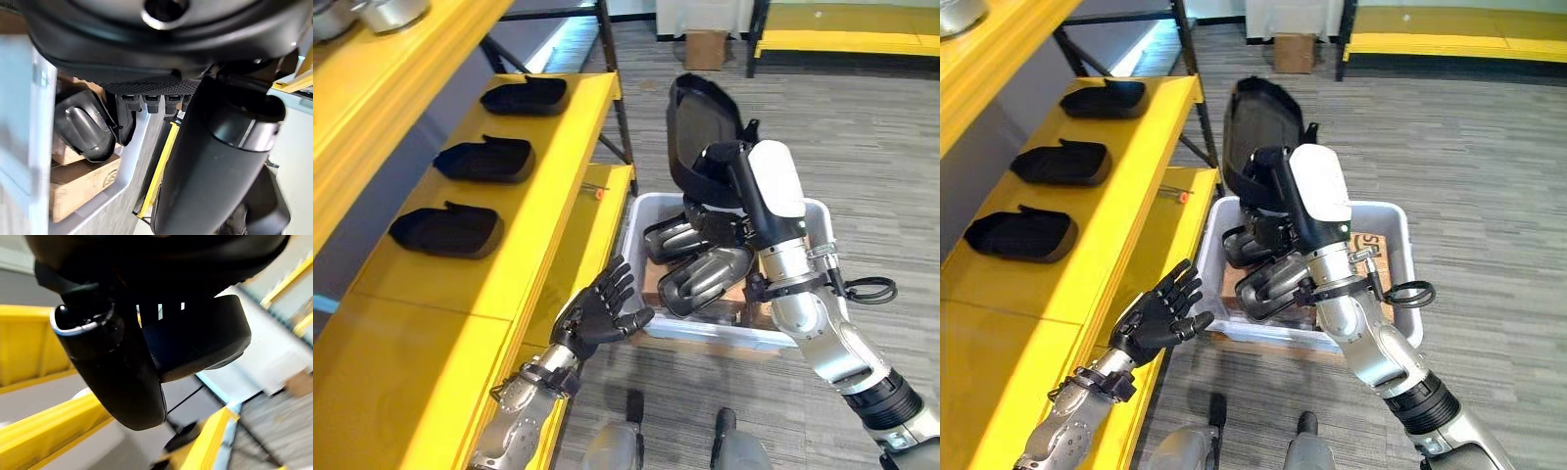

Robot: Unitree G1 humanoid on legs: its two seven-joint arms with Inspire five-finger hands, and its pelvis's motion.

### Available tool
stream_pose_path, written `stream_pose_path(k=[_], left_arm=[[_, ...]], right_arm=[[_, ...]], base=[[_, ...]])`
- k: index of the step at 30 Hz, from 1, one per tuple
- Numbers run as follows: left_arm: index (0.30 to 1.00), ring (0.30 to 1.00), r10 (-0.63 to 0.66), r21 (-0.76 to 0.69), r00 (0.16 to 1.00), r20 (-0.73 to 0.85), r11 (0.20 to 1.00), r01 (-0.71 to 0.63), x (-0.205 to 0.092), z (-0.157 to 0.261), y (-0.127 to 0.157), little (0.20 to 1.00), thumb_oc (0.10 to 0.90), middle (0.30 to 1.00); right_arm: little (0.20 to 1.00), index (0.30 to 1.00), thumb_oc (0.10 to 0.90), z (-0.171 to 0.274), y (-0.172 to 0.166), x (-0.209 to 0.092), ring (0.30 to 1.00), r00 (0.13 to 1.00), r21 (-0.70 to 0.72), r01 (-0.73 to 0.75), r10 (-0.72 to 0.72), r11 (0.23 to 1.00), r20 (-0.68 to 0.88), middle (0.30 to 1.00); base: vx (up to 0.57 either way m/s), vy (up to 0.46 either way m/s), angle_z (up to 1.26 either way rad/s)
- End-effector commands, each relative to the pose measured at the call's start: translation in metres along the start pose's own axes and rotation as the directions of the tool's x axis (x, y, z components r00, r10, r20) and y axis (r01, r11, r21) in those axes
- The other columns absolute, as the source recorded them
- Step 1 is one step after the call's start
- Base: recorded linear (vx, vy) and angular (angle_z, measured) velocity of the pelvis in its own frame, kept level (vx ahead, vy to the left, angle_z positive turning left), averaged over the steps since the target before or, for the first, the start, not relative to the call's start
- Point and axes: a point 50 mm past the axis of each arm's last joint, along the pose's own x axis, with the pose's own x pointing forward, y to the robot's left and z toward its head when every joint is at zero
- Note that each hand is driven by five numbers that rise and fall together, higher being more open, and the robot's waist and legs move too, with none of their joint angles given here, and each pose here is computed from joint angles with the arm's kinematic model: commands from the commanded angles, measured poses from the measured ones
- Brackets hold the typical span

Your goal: Move parts from the plastic box to the shelf.

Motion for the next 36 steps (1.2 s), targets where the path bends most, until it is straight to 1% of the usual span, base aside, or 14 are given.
stream_pose_path(k=[1, 3, 5, 7, 10, 13, 16, 18, 22, 26, 32, 34, 36], left_arm=[[1.000, 1.000, -0.267, 0.116, 0.959, 0.092, 0.960, 0.256, 0.009, 0.027, -0.028, 1.000, 0.900, 1.000], [1.000, 1.000, -0.317, 0.161, 0.941, 0.116, 0.941, 0.297, 0.014, 0.036, -0.033, 1.000, 0.900, 1.000], [1.000, 1.000, -0.314, 0.189, 0.937, 0.151, 0.940, 0.284, 0.016, 0.044, -0.035, 1.000, 0.900, 1.000], [1.000, 1.000, -0.348, 0.225, 0.921, 0.177, 0.925, 0.306, 0.016, 0.052, -0.041, 1.000, 0.900, 1.000], [1.000, 1.000, -0.447, 0.289, 0.876, 0.179, 0.875, 0.388, 0.014, 0.062, -0.054, 1.000, 0.900, 1.000], [1.000, 1.000, -0.499, 0.356, 0.840, 0.212, 0.840, 0.409, 0.012, 0.076, -0.063, 1.000, 0.900, 1.000], [1.000, 1.000, -0.492, 0.367, 0.845, 0.211, 0.841, 0.398, 0.010, 0.084, -0.063, 1.000, 0.900, 1.000], [1.000, 1.000, -0.482, 0.354, 0.853, 0.202, 0.847, 0.395, 0.003, 0.087, -0.058, 1.000, 0.900, 1.000], [1.000, 1.000, -0.468, 0.353, 0.866, 0.175, 0.851, 0.388, -0.003, 0.089, -0.052, 1.000, 0.900, 1.000], [1.000, 1.000, -0.483, 0.351, 0.862, 0.150, 0.841, 0.411, -0.009, 0.090, -0.047, 1.000, 0.900, 1.000], [1.000, 1.000, -0.561, 0.370, 0.823, 0.092, 0.786, 0.495, -0.009, 0.095, -0.052, 1.000, 0.900, 1.000], [1.000, 1.000, -0.561, 0.367, 0.822, 0.094, 0.787, 0.496, -0.008, 0.098, -0.053, 1.000, 0.900, 1.000], [1.000, 1.000, -0.542, 0.371, 0.834, 0.104, 0.799, 0.472, -0.008, 0.101, -0.051, 1.000, 0.900, 1.000]], right_arm=[[0.300, 0.300, 0.400, 0.038, -0.035, 0.025, 0.300, 0.951, 0.013, 0.178, -0.175, 0.984, 0.255, 0.300], [0.300, 0.300, 0.400, 0.032, -0.038, 0.024, 0.300, 0.955, -0.012, 0.183, -0.175, 0.983, 0.241, 0.300], [0.300, 0.300, 0.400, 0.029, -0.040, 0.027, 0.300, 0.959, -0.018, 0.176, -0.167, 0.984, 0.231, 0.300], [0.300, 0.300, 0.400, 0.025, -0.043, 0.029, 0.300, 0.963, -0.032, 0.175, -0.164, 0.984, 0.213, 0.300], [0.300, 0.300, 0.400, 0.014, -0.048, 0.028, 0.300, 0.964, -0.065, 0.213, -0.198, 0.975, 0.180, 0.300], [0.300, 0.300, 0.400, 0.006, -0.053, 0.025, 0.300, 0.959, -0.114, 0.250, -0.230, 0.961, 0.166, 0.300], [0.300, 0.300, 0.400, 0.002, -0.057, 0.026, 0.300, 0.939, -0.153, 0.319, -0.290, 0.935, 0.183, 0.300], [0.300, 0.300, 0.400, 0.005, -0.057, 0.021, 0.300, 0.941, -0.119, 0.308, -0.283, 0.944, 0.185, 0.300], [0.300, 0.300, 0.400, 0.009, -0.052, 0.017, 0.300, 0.946, -0.107, 0.276, -0.251, 0.955, 0.204, 0.300], [0.300, 0.300, 0.400, 0.013, -0.046, 0.009, 0.300, 0.947, -0.144, 0.251, -0.212, 0.957, 0.240, 0.300], [0.300, 0.300, 0.400, 0.011, -0.050, -0.001, 0.300, 0.952, -0.205, 0.249, -0.200, 0.946, 0.231, 0.300], [0.300, 0.300, 0.400, 0.012, -0.048, -0.002, 0.300, 0.953, -0.207, 0.238, -0.187, 0.949, 0.240, 0.300], [0.300, 0.300, 0.400, 0.017, -0.043, 0.000, 0.300, 0.946, -0.203, 0.215, -0.152, 0.955, 0.287, 0.300]], base=[[-0.14, 0.030, 0.78], [-0.14, 0.082, 1.32], [-0.12, 0.166, 1.28], [-0.17, 0.237, 0.62], [-0.19, 0.306, 0.63], [-0.16, 0.386, 0.66], [-0.14, 0.360, 0.33], [-0.14, 0.171, 0.22], [-0.06, 0.034, 0.42], [-0.04, 0.009, 0.25], [-0.01, -0.006, 0.45], [0.02, -0.025, 0.92], [0.01, -0.052, 0.51]])
